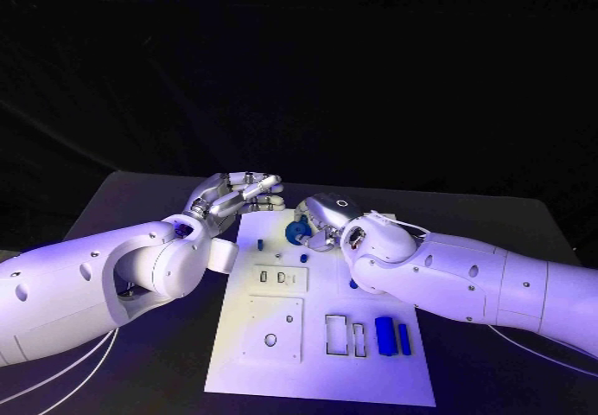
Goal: Assemble the parts on the task board
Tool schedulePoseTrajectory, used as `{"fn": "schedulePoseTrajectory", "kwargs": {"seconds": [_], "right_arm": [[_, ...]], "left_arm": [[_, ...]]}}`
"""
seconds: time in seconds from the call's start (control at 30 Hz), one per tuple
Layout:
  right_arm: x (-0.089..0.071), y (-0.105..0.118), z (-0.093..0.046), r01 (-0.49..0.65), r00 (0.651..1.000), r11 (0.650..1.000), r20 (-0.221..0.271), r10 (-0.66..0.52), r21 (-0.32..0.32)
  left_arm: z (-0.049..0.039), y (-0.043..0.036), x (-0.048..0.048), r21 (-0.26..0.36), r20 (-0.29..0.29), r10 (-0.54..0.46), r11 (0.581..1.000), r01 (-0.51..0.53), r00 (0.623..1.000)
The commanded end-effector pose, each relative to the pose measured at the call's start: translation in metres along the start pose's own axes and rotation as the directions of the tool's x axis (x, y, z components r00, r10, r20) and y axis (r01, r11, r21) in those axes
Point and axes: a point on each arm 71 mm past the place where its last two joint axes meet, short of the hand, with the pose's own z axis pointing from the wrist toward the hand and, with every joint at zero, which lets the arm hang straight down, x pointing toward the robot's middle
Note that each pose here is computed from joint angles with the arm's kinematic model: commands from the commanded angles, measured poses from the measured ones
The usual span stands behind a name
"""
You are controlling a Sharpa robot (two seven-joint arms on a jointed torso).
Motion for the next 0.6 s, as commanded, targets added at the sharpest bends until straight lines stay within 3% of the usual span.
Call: {"fn": "schedulePoseTrajectory", "kwargs": {"seconds": [0.03,0.33,0.6], "right_arm": [[0.002,0.000,0.000,-0.001,1.000,1.000,-0.011,0.001,-0.002],[0.001,-0.006,-0.004,-0.017,1.000,1.000,-0.017,0.017,0.011],[-0.012,-0.028,-0.027,-0.062,0.998,0.997,0.010,0.061,0.044]], "left_arm": [[0.0007,-0.0015,0.0027,0.006,-0.022,-0.010,1.000,0.010,1.000],[0.0007,-0.0014,0.0022,0.004,-0.021,-0.009,1.000,0.009,1.000],[-0.0001,-0.0016,-0.0012,0.004,-0.014,-0.006,1.000,0.006,1.000]]}}
